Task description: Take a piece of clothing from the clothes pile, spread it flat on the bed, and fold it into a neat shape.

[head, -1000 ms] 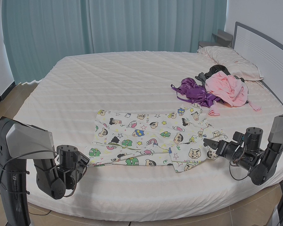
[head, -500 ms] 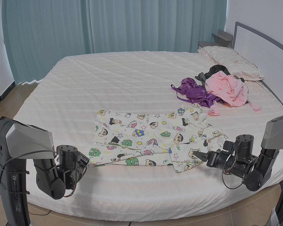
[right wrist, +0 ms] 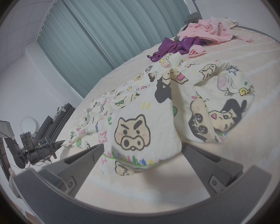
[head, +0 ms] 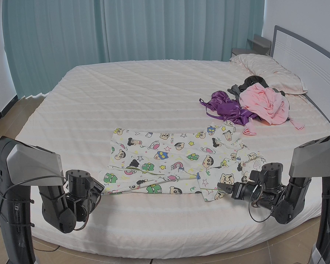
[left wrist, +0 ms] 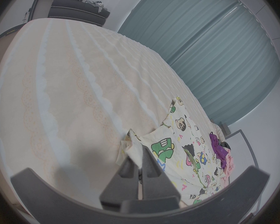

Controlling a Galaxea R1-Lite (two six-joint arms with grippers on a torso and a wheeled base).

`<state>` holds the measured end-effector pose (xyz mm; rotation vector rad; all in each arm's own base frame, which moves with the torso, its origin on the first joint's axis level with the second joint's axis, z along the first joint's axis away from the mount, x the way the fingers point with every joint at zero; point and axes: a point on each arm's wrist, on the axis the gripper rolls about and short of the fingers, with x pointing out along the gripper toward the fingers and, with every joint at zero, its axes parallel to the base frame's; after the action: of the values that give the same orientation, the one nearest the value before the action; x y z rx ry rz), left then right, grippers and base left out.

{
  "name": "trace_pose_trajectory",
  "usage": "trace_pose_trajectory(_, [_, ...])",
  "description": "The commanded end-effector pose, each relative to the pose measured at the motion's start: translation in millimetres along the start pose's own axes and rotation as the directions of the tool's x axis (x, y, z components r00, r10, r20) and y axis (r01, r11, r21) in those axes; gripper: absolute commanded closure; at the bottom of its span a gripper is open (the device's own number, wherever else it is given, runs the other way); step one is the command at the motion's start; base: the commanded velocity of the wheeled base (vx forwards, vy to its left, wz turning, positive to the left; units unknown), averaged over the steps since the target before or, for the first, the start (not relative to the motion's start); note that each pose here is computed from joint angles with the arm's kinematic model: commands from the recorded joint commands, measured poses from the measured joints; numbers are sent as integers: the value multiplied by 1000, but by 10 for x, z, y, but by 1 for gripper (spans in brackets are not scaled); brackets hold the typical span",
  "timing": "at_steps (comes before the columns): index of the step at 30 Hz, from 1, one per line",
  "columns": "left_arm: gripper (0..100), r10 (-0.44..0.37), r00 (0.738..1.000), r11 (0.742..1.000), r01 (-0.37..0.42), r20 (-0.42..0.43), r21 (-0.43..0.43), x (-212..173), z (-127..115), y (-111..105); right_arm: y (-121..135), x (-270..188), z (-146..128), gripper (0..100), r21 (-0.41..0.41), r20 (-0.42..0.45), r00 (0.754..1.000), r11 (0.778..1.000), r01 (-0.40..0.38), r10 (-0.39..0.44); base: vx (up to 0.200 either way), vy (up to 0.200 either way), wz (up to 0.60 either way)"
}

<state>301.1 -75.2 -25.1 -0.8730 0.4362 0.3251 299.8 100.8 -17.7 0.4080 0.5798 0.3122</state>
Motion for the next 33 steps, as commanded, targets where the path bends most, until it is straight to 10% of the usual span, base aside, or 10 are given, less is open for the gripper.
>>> trace_pose_trajectory(1, [100,-1,1000,1000,1,2,1,-1,6,-1,-34,118,-39,100,1,-9,1000,1000,4,-4,0,0,0])
trace_pose_trajectory(24, [100,-58,998,998,58,22,11,-596,250,-86,87,-953,172,100,78,58,998,997,15,-19,0,0,0])
trace_pose_trajectory(33, [100,-38,999,990,41,-26,133,-831,163,0,1,-1259,-50,100,111,-84,992,989,100,-91,0,0,0])
